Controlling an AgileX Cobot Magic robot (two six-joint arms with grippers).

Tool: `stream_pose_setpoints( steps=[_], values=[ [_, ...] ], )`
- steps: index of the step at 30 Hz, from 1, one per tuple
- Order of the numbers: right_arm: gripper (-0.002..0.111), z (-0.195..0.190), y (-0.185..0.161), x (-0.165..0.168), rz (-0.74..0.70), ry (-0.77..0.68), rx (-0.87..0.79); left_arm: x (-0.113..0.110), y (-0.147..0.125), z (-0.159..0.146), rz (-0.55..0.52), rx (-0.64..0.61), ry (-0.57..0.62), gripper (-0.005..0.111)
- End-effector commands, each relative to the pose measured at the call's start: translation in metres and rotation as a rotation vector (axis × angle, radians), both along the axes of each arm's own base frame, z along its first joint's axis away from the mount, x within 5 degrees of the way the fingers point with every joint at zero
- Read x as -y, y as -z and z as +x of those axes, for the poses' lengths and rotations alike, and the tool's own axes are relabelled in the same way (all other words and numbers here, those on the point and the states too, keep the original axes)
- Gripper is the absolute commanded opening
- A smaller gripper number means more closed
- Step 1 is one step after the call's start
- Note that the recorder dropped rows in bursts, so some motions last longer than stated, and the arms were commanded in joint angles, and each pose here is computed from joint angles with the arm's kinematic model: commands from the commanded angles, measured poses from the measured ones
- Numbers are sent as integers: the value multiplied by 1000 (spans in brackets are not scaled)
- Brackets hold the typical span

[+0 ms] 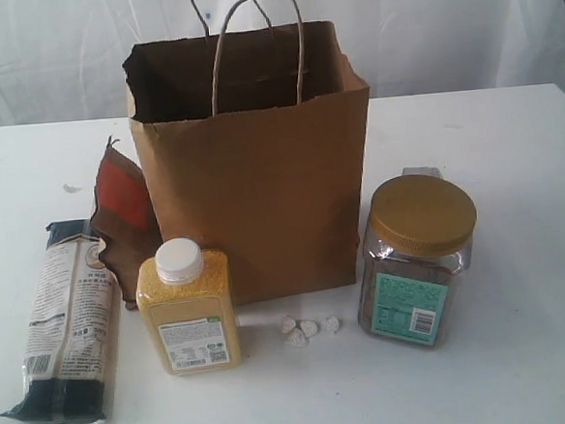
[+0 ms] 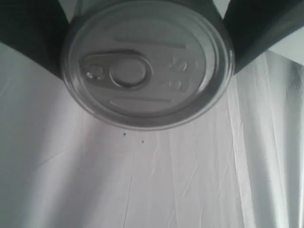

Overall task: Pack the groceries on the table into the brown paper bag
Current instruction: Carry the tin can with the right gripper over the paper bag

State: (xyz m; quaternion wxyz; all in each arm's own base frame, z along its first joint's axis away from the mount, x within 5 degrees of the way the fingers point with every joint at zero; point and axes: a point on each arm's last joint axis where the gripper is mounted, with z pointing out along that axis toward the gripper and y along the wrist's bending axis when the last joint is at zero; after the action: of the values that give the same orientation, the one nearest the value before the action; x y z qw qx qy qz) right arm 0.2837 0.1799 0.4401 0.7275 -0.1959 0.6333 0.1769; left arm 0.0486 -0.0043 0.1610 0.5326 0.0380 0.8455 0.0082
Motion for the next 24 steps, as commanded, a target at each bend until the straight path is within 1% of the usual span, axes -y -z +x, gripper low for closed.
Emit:
stream_pose_setpoints(
  steps=[1, 10, 16, 24],
  values=[
    [12, 11, 8, -3, -31, 16, 5, 0, 3, 0, -4, -9, 1, 0],
    [12, 13, 33, -11, -149, -46, -180, 0, 3, 0, -4, -9, 1, 0],
    [12, 12, 42, -13, -197, -73, -257, 0, 3, 0, -4, -9, 1, 0],
    [22, 11, 45, -13, -214, -83, -283, 0, 3, 0, -4, -9, 1, 0]
  ],
)
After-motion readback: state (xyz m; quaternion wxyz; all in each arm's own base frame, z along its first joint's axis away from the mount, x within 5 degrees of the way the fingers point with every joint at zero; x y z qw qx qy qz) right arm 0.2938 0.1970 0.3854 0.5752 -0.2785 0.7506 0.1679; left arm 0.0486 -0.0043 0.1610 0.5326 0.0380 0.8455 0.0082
